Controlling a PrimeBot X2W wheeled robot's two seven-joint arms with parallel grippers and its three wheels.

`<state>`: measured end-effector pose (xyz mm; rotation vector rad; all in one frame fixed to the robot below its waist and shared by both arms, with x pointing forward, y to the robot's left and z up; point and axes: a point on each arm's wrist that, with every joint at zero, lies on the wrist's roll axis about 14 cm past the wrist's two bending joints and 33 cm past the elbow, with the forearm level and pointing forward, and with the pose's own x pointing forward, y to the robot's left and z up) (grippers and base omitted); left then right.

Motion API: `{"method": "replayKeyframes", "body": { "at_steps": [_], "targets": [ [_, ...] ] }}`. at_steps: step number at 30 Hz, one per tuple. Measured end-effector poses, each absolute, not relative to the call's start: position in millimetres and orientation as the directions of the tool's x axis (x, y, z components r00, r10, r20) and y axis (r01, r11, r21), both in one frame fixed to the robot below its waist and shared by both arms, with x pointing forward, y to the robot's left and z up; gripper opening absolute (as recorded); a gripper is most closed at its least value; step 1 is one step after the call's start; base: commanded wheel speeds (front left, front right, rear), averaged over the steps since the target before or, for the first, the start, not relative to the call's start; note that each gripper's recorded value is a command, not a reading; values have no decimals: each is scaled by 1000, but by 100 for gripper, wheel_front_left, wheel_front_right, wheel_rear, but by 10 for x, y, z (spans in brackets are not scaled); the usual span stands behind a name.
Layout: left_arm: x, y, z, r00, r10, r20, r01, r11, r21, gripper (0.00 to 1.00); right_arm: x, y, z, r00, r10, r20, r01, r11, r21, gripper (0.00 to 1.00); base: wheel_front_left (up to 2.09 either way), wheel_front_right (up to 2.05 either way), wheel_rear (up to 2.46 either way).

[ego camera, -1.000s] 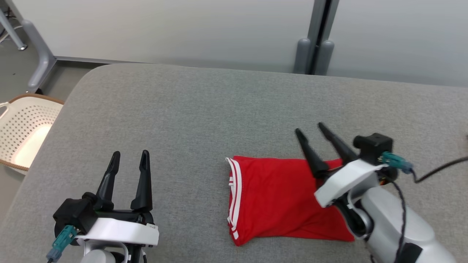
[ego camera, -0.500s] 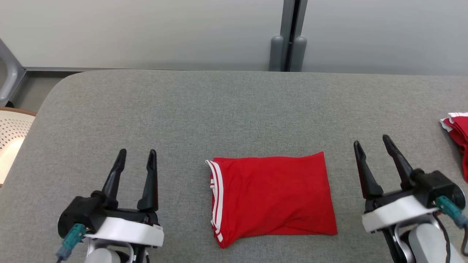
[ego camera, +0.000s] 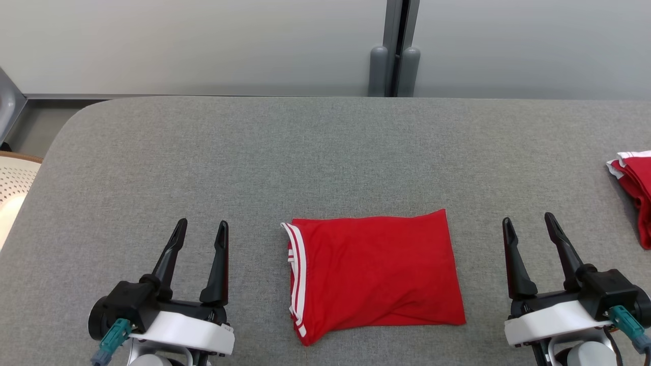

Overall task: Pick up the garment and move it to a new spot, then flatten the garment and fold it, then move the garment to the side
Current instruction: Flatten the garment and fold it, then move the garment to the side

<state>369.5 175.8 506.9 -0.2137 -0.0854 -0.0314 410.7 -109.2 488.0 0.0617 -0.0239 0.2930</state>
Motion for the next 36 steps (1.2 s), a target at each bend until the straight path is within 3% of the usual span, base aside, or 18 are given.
{"method": "replayKeyframes", "body": {
  "at_steps": [10, 18, 31, 32, 33, 34, 36],
  "targets": [
    [3686, 1759, 5047, 996, -20, 81, 38, 975, -217, 100, 4070, -964, 4809, 951, 309, 14, -309, 947, 94, 100, 0, 0, 0],
    [3675, 1793, 4930, 999, -9, 44, 19, 974, -225, 100, 3856, -702, 4075, 897, 378, -228, -332, 918, 217, 100, 0, 0, 0],
    [3751, 1899, 4887, 999, 15, 33, -7, 971, -240, 100, 3898, -440, 3739, 836, 431, -339, -324, 887, 329, 97, 0, 0, 0],
    [3757, 1899, 4885, 999, 16, 33, -7, 969, -246, 100, 3907, -419, 3730, 832, 437, -343, -328, 885, 332, 45, 0, 0, 0],
    [3766, 1893, 4892, 999, 12, 36, -3, 969, -246, 100, 3913, -401, 3718, 827, 443, -347, -335, 883, 330, 36, 0, 0, 0],
    [3779, 1885, 4902, 999, 8, 39, 2, 969, -246, 100, 3910, -372, 3711, 821, 453, -349, -347, 879, 327, 0, 0, 0, 0],
    [3791, 1878, 4911, 999, 5, 43, 6, 969, -246, 100, 3902, -347, 3708, 814, 464, -349, -363, 876, 318, 0, 0, 0, 0]
  ]
}}
